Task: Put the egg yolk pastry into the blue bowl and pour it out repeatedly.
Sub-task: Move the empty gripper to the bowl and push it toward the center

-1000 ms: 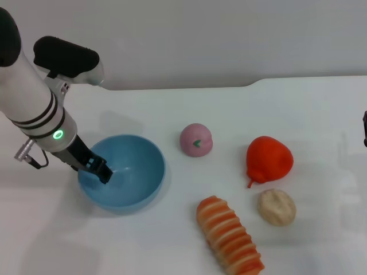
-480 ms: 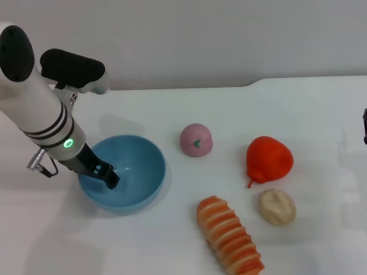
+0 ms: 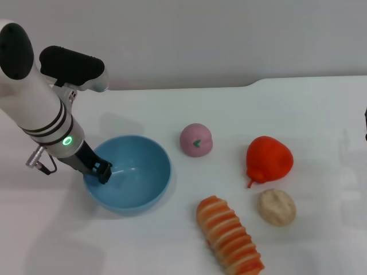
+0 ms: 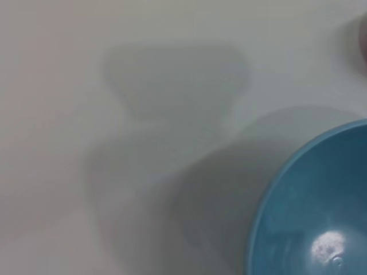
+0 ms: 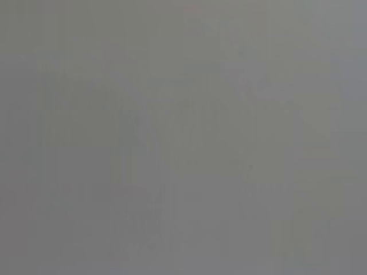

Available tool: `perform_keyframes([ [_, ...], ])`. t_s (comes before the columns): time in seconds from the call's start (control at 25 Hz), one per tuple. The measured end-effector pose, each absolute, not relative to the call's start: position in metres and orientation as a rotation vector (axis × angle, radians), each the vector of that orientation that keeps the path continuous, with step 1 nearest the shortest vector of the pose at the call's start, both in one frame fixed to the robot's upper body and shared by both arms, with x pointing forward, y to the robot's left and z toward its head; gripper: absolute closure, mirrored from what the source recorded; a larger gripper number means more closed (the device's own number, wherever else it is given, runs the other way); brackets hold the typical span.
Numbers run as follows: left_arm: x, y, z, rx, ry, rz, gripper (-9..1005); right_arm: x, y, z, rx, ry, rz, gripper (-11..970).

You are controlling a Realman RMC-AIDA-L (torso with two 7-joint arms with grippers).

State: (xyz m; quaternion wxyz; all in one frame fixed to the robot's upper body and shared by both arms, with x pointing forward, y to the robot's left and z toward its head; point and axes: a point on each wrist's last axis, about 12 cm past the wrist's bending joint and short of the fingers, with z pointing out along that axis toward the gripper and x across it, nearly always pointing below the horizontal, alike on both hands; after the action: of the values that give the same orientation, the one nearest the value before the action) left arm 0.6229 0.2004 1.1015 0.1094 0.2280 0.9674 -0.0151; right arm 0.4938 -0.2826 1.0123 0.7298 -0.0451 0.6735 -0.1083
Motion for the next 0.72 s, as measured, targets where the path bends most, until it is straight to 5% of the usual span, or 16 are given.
perform_keyframes([
  [0.32, 0.6236, 0.2008, 1.1023, 0.68, 2.839, -0.032, 847, 0.4946, -0.2837, 1.0129, -0.089, 1.481, -0.244, 535],
  [0.72, 0.6259, 0.1965, 1.1079, 0.752, 2.81, -0.027, 987, 0.4958, -0.2839, 1.0137, -0.068, 1.478, -0.229, 535],
])
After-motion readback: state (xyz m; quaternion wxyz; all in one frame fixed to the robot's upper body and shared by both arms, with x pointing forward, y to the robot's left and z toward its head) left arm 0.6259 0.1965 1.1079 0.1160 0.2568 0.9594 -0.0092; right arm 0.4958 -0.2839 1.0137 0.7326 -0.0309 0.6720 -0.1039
